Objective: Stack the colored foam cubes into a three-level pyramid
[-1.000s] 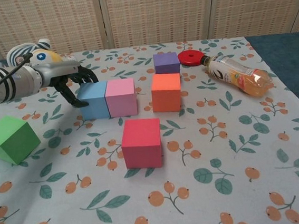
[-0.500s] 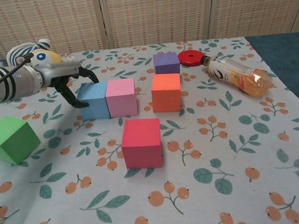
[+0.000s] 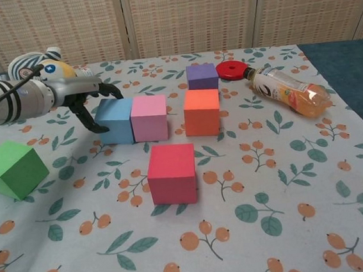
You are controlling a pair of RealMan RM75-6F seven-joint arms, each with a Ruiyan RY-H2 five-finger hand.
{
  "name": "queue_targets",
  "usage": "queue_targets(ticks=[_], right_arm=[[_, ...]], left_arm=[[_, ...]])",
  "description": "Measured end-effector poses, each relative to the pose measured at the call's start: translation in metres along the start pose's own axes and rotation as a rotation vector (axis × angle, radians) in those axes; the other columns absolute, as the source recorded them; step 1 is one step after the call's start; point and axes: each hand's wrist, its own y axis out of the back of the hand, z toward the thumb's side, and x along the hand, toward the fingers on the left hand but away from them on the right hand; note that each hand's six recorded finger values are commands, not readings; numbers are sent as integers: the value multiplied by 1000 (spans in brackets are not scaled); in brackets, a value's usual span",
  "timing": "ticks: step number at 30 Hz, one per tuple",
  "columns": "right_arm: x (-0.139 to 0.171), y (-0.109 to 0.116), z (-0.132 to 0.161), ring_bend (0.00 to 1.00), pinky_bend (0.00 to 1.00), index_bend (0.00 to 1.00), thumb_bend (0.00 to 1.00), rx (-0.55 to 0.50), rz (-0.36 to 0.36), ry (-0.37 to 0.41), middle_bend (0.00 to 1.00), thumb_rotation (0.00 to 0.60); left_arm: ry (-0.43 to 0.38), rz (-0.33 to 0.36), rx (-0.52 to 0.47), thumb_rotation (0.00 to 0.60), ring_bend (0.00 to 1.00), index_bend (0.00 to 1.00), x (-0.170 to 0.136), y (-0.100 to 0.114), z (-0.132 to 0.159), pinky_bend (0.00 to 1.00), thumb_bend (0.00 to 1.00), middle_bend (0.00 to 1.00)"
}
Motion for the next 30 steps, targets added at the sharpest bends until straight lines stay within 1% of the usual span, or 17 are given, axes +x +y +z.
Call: queue_targets(ticks=[10,15,21,26,30], right_arm=[[2,1,0,0,0,0,0,0,-1,0,0,600],[1,0,1,0,0,0,0,-1,2,3,0,600],[-1,-1,3,0,0,0,0,1,14,17,0,600],[-11,-3,8,0,0,0,0,-11,49,45,0,600],[-33,-11,24,0,0,0,0,-24,113,119,1,600]], left_arm=[[14,2,-15,600,0,197,3,3,-2,10,321,0],[25,-1,-36,600,0,184,3,4,-5,10,320,0],[20,5,-62,600,0,170,-3,8,-3,11,323,0],[11,42,-85,600,0,167,-18,18,-8,8,321,0],[21,101,-96,600,0,191,-40,31,-23,14,320,0]])
